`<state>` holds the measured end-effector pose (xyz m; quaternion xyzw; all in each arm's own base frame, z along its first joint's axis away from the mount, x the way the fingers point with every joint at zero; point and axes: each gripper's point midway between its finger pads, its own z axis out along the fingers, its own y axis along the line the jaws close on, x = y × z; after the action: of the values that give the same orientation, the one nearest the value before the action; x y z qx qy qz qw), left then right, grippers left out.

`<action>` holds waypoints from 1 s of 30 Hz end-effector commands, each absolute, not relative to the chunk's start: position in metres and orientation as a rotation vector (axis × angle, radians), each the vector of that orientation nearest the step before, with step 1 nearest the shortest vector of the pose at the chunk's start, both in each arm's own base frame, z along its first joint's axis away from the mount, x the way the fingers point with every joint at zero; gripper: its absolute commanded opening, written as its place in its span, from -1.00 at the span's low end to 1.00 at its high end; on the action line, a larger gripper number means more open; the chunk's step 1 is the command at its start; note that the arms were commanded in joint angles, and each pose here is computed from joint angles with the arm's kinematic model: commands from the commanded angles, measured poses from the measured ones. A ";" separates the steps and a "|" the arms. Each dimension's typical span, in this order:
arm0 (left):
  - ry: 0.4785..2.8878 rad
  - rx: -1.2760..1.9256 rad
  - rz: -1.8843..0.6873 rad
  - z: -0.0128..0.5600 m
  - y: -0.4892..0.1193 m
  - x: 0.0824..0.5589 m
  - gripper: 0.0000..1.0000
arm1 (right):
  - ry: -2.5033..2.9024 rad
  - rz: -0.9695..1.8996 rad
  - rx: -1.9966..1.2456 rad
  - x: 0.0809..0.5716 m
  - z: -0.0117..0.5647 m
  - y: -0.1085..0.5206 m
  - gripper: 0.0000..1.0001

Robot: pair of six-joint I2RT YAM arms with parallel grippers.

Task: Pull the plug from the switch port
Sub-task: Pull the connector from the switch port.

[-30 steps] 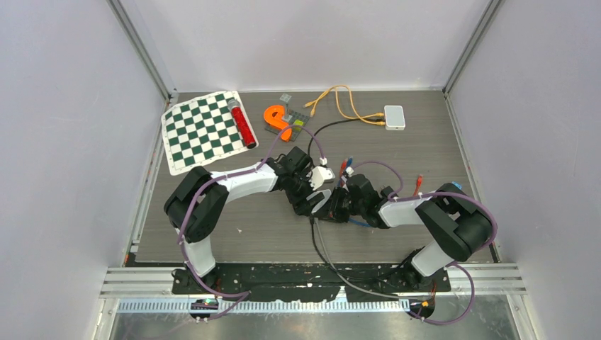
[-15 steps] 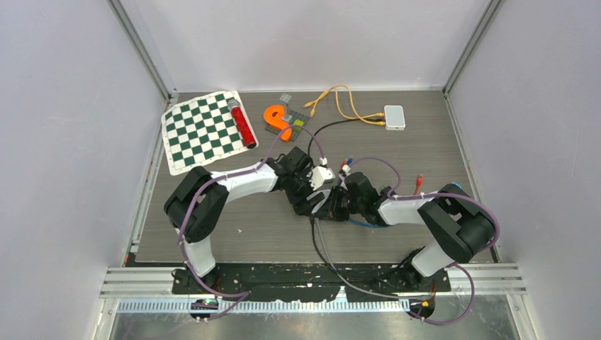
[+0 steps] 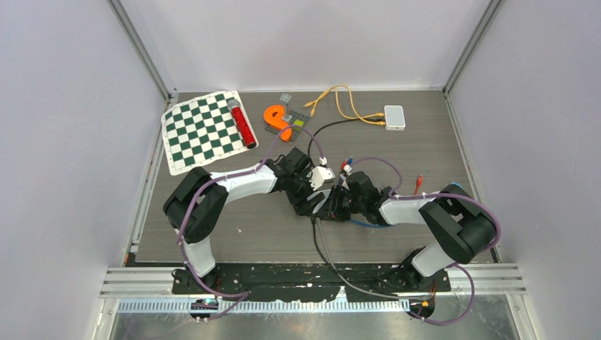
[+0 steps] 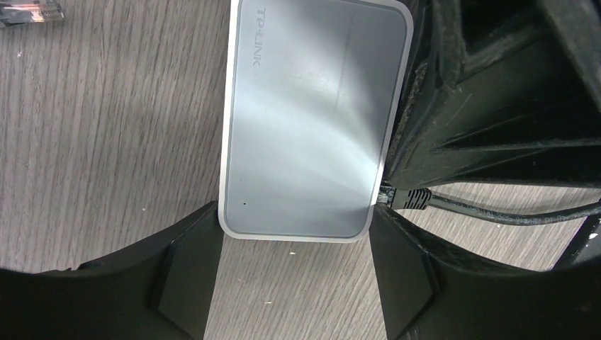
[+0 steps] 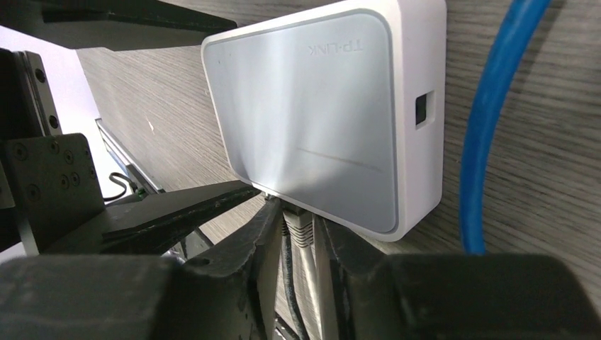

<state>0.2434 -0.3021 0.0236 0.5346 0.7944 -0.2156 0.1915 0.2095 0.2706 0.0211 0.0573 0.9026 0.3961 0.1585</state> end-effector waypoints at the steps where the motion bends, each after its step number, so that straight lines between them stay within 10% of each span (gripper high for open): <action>1: 2.289 1.553 -0.647 0.008 -0.296 0.219 0.02 | 2.568 1.032 0.270 0.223 0.012 0.256 -0.33; 8: 2.284 1.544 -0.659 0.010 -0.298 0.219 0.02 | 2.572 1.008 0.292 0.227 0.003 0.255 -0.27; 18: 2.285 1.551 -0.652 0.009 -0.295 0.218 0.01 | 2.587 0.962 0.246 0.223 -0.002 0.246 -0.89; 30: 2.290 1.549 -0.640 0.010 -0.294 0.219 0.01 | 2.623 1.046 0.136 0.205 -0.001 0.251 -0.90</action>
<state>0.2448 -0.3031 0.0238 0.5290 0.7967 -0.2160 0.1970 0.2108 0.2686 0.0200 0.0384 0.8983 0.4072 0.1604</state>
